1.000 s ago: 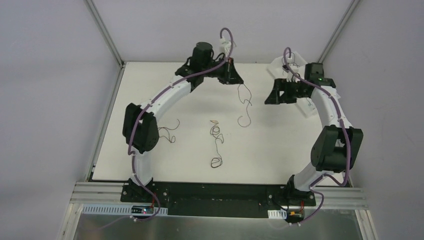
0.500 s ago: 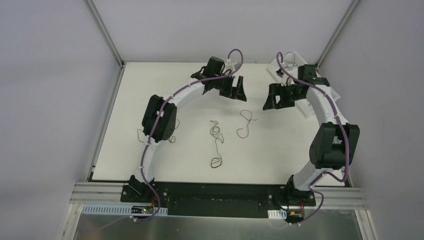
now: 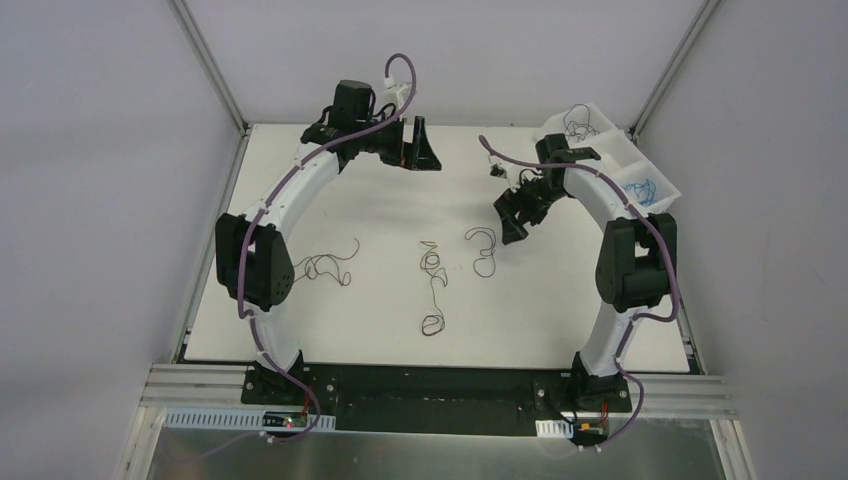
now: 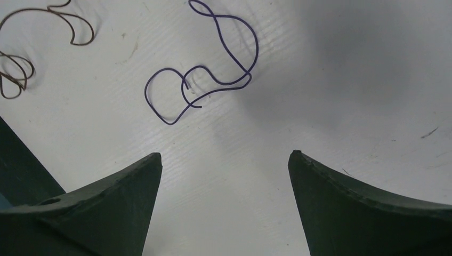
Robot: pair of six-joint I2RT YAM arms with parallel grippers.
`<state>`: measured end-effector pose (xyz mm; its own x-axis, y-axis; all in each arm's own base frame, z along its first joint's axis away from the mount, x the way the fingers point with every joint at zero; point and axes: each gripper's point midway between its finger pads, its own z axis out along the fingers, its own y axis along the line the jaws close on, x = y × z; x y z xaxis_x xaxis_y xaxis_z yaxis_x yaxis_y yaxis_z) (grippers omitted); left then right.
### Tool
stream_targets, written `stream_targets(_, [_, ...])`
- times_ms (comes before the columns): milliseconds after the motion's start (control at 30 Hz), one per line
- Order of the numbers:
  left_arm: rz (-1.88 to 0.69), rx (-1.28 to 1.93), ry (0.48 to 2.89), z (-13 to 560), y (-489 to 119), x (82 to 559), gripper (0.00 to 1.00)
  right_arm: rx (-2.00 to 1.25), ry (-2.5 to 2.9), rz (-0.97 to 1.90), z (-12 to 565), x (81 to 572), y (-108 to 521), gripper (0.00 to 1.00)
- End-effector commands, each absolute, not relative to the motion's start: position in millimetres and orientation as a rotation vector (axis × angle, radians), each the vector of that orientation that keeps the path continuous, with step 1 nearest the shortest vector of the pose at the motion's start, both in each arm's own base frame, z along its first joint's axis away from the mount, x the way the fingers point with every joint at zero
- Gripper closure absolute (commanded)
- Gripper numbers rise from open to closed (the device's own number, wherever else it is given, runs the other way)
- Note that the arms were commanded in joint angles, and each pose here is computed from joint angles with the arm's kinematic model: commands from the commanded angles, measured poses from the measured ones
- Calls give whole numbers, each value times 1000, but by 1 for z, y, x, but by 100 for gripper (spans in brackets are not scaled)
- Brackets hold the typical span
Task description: Untangle the cables
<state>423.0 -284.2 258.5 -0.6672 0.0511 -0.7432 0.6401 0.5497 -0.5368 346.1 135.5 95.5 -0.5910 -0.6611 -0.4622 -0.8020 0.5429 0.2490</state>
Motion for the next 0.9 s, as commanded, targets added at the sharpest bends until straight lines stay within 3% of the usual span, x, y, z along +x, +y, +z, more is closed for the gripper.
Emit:
stream_targets(0, [-1113,610,2121,251,-283,404,4,-1543,2255,682,106,333,150,8])
stream_targets(300, [-1104,627,2117,251,-280,401,3,-2028,1881,518,59,334,152,4])
stream_targets(567, [-1108,633,2118,251,-280,400,2,-2065,1729,413,39,372,161,2])
stream_targets(867, [-1100,611,2119,253,-281,407,2,-2155,1641,578,26,339,183,3])
